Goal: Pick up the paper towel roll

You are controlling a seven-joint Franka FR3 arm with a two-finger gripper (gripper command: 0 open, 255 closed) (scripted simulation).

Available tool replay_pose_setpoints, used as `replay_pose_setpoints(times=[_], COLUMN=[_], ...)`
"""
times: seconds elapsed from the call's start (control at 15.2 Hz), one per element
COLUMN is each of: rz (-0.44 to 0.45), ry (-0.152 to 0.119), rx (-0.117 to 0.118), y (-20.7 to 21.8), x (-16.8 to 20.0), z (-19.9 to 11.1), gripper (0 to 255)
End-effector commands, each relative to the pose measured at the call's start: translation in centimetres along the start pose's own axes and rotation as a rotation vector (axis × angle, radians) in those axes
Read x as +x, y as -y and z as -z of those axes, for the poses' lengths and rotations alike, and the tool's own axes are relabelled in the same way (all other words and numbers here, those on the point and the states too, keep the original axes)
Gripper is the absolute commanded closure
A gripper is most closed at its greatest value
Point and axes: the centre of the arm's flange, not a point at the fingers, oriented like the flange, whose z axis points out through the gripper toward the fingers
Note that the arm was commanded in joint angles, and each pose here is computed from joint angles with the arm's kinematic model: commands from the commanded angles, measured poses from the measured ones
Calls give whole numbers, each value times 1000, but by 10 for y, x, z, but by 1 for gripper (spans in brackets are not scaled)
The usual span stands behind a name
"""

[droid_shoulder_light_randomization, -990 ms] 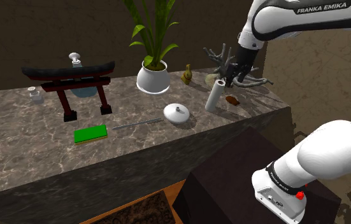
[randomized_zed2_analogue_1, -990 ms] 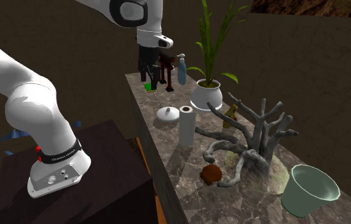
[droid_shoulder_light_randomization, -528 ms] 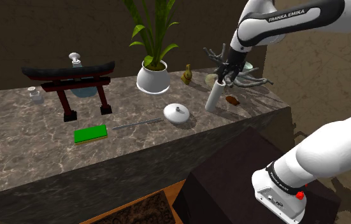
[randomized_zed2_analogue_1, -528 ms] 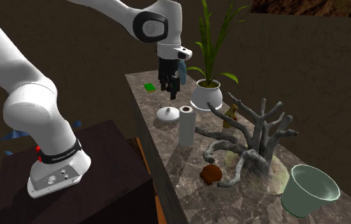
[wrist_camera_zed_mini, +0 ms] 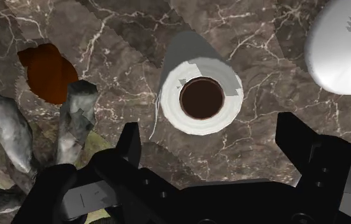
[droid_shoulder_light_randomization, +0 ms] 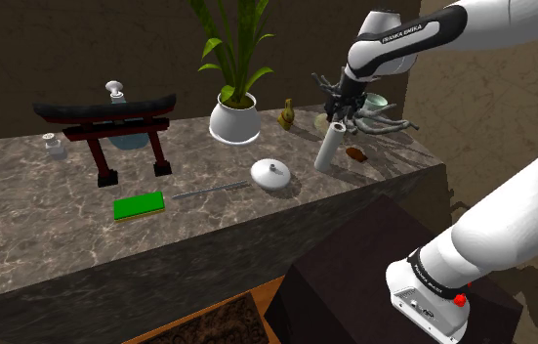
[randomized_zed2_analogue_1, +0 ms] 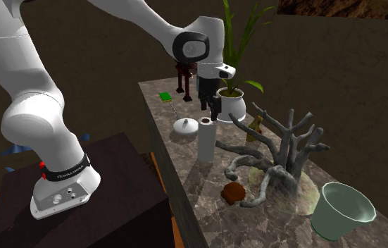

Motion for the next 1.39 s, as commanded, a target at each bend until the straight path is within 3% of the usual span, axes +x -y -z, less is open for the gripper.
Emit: replay_pose_setpoints(times=[0.0, 0.53, 0.59, 1.32], rz=[-12, -12, -12, -12], ry=[-7, -7, -7, -7], rx=[-3, -3, -3, -3], y=[-7, -6, -6, -6], x=[5, 4, 4, 4], z=[-9, -44, -44, -34], gripper=[0, 0, 255, 255])
